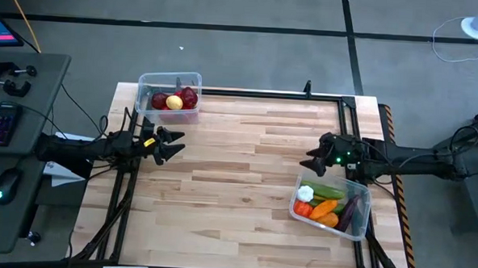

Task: Sort produce into baskets
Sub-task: Adjust the bottom transparent bin on the table

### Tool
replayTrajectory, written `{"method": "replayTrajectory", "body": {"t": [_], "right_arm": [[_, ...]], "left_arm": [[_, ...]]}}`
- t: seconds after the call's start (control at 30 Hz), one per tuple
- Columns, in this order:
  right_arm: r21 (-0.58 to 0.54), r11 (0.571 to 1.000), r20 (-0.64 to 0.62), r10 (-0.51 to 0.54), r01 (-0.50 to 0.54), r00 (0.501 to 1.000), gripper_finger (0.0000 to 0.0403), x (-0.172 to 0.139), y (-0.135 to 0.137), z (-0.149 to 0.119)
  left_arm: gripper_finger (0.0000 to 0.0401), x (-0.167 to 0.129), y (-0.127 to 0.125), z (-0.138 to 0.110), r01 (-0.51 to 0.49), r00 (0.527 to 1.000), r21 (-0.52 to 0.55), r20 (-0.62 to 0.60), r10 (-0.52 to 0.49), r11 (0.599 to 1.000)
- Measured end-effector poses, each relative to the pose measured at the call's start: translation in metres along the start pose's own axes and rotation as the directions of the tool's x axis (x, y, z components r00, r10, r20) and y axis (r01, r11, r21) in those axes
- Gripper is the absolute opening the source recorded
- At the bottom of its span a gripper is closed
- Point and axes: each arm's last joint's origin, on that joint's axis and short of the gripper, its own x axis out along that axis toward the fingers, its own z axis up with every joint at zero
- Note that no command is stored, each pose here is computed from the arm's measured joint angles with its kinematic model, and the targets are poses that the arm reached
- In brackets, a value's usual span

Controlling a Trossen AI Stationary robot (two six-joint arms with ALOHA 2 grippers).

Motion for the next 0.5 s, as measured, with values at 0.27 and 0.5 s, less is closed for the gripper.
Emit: {"method": "replayTrajectory", "body": {"t": [0.27,0.5], "right_arm": [[-0.019,0.989,-0.122,0.143,-0.147,0.982,0.0339,-0.001,0.007,-0.006],[-0.057,0.948,-0.127,0.305,-0.314,0.944,0.0339,-0.003,0.02,-0.003]], "left_arm": [[0.0378,0.0,0.0,0.0,0.0,1.0,0.0,0.0,0.0,1.0],[0.0378,0.0,0.0,0.0,0.0,1.0,0.0,0.0,0.0,1.0]]}}
